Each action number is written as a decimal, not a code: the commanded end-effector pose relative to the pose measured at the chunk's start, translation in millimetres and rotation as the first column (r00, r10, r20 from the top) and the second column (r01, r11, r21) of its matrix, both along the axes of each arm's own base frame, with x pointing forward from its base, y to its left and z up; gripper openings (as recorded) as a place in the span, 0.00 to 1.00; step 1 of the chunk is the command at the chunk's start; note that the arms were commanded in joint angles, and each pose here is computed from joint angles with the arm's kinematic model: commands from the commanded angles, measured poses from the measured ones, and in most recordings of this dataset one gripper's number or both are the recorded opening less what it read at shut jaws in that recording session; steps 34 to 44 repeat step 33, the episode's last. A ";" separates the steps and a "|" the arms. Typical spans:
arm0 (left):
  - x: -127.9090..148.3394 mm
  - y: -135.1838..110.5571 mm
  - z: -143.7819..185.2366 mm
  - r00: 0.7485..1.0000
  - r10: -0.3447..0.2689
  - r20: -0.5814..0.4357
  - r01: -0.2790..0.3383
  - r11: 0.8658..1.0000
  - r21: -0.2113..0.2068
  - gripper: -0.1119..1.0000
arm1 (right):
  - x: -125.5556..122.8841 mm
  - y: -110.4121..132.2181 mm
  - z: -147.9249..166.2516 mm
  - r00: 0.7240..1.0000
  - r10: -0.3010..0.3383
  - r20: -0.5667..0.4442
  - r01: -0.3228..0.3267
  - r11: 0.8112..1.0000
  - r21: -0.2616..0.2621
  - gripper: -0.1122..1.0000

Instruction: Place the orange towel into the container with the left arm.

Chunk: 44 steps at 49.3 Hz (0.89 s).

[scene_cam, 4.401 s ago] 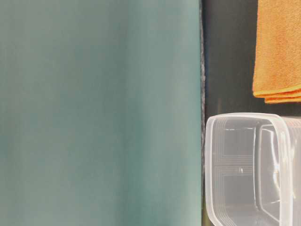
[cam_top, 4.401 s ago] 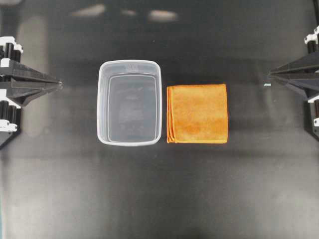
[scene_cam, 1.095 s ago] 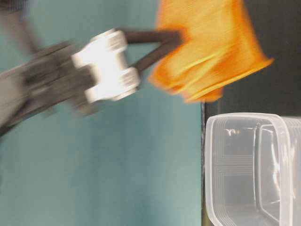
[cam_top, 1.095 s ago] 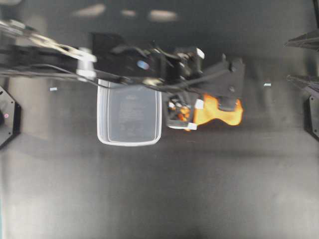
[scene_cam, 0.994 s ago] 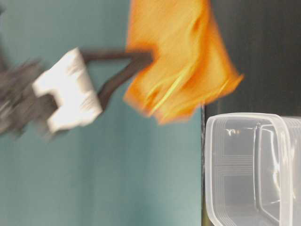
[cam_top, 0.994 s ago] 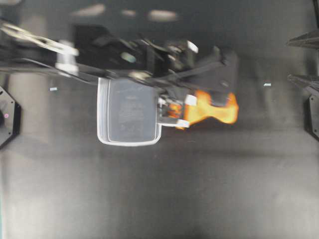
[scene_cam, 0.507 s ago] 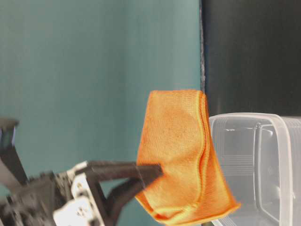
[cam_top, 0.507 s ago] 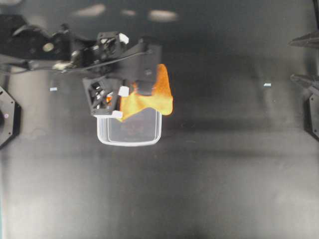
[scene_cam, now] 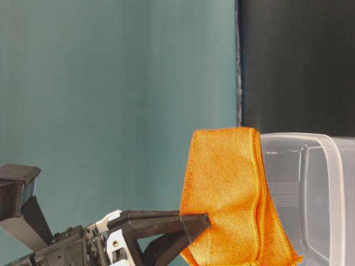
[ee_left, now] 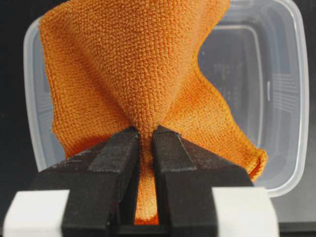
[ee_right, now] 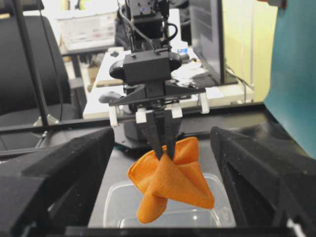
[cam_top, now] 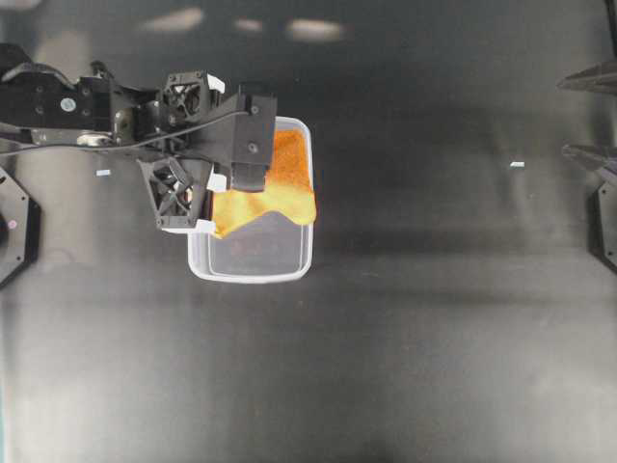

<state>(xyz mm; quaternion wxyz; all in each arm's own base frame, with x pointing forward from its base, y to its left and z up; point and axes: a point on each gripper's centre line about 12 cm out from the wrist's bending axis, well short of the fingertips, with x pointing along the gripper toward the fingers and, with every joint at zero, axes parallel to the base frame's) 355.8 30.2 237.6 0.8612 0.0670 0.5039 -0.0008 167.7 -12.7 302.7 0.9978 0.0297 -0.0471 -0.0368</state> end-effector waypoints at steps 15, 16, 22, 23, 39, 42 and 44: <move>-0.3 -2.6 0.6 1.000 -0.006 0.009 0.006 1.000 0.002 0.15 | 0.7 -0.4 3.1 1.000 -0.002 0.010 0.002 1.000 0.004 0.79; -0.4 -2.6 -0.5 1.000 -0.006 0.006 0.006 1.000 0.002 0.15 | 0.7 -0.4 3.1 1.000 -0.002 0.010 0.002 1.000 0.004 0.79; 0.0 -3.6 1.3 1.000 -0.008 0.014 0.008 1.000 0.001 0.29 | 0.7 -0.4 3.1 1.000 -0.002 0.010 0.002 1.000 0.004 0.79; 0.0 -4.2 1.3 1.000 -0.011 0.014 0.011 1.000 0.002 0.35 | 0.4 -0.4 3.4 1.000 -0.002 0.011 0.002 1.000 0.004 0.79; -2.1 -10.9 19.5 0.997 -0.030 0.067 0.029 1.000 0.006 0.85 | 0.4 -0.4 3.4 1.000 -0.002 0.011 0.002 1.000 0.004 0.79; -2.1 -10.9 19.5 0.997 -0.030 0.067 0.029 1.000 0.006 0.85 | 0.4 -0.4 3.4 1.000 -0.002 0.011 0.002 1.000 0.004 0.79; -2.1 -10.9 19.5 0.997 -0.030 0.067 0.029 1.000 0.006 0.85 | 0.4 -0.4 3.4 1.000 -0.002 0.011 0.002 1.000 0.004 0.79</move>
